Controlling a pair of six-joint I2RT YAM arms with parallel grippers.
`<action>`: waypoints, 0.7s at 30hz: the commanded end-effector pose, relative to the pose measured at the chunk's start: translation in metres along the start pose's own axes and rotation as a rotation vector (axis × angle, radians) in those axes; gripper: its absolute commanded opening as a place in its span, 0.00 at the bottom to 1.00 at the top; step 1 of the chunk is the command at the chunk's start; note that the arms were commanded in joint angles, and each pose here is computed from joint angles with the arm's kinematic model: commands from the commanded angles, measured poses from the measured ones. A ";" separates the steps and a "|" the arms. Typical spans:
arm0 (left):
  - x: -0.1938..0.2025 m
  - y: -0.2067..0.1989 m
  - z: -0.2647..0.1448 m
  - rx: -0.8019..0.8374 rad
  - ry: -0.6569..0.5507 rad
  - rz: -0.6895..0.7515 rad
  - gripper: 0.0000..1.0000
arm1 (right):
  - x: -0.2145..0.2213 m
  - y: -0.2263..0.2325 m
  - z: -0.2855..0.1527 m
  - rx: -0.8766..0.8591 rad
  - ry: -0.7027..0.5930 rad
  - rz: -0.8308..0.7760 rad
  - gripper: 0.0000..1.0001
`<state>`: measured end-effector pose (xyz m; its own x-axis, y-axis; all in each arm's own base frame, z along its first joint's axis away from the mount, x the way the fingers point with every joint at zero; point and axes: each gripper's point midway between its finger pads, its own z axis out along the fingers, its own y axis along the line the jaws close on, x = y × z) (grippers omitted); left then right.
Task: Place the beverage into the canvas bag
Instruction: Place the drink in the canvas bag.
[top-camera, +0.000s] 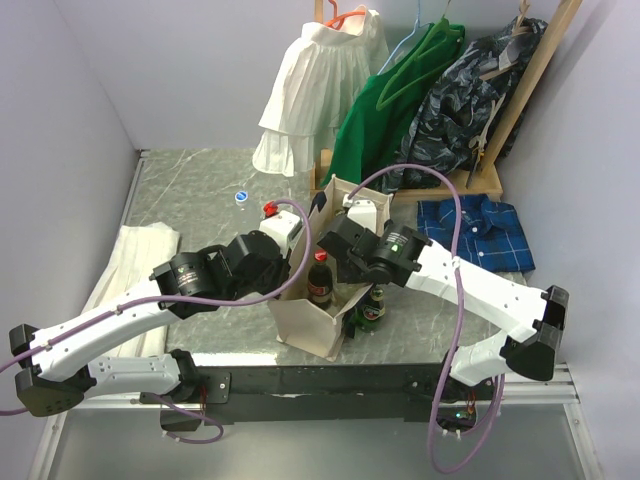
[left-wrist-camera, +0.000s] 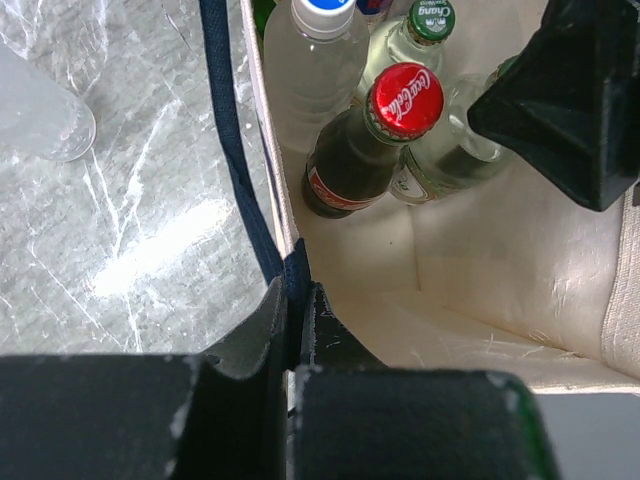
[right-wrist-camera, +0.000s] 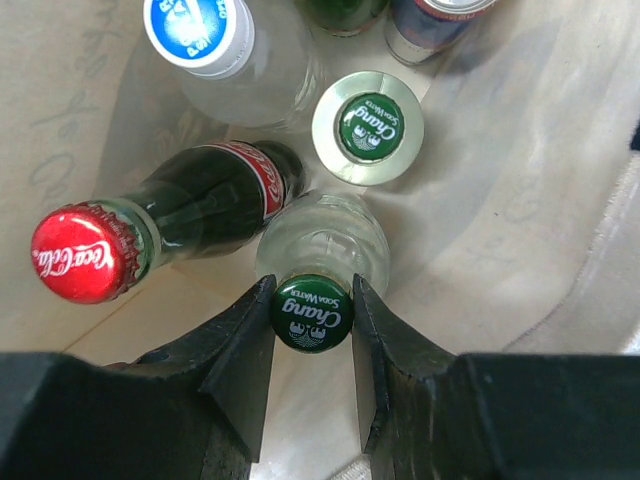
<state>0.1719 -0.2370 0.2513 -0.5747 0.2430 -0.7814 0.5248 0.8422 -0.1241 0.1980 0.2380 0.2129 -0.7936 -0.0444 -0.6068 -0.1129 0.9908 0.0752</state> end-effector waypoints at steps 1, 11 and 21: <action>-0.036 -0.007 -0.020 0.040 -0.121 -0.023 0.01 | -0.018 0.016 -0.001 -0.049 -0.081 0.069 0.00; -0.036 -0.004 -0.021 0.033 -0.123 -0.028 0.01 | -0.012 0.021 0.011 -0.048 -0.067 0.068 0.00; -0.035 -0.004 -0.022 0.033 -0.123 -0.031 0.01 | -0.005 0.021 0.023 -0.024 -0.051 0.058 0.00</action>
<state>0.1717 -0.2363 0.2509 -0.5759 0.2442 -0.7802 0.5235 0.8432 -0.1225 0.2018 0.2468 0.1886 -0.8054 -0.0452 -0.5910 -0.1023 0.9927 0.0635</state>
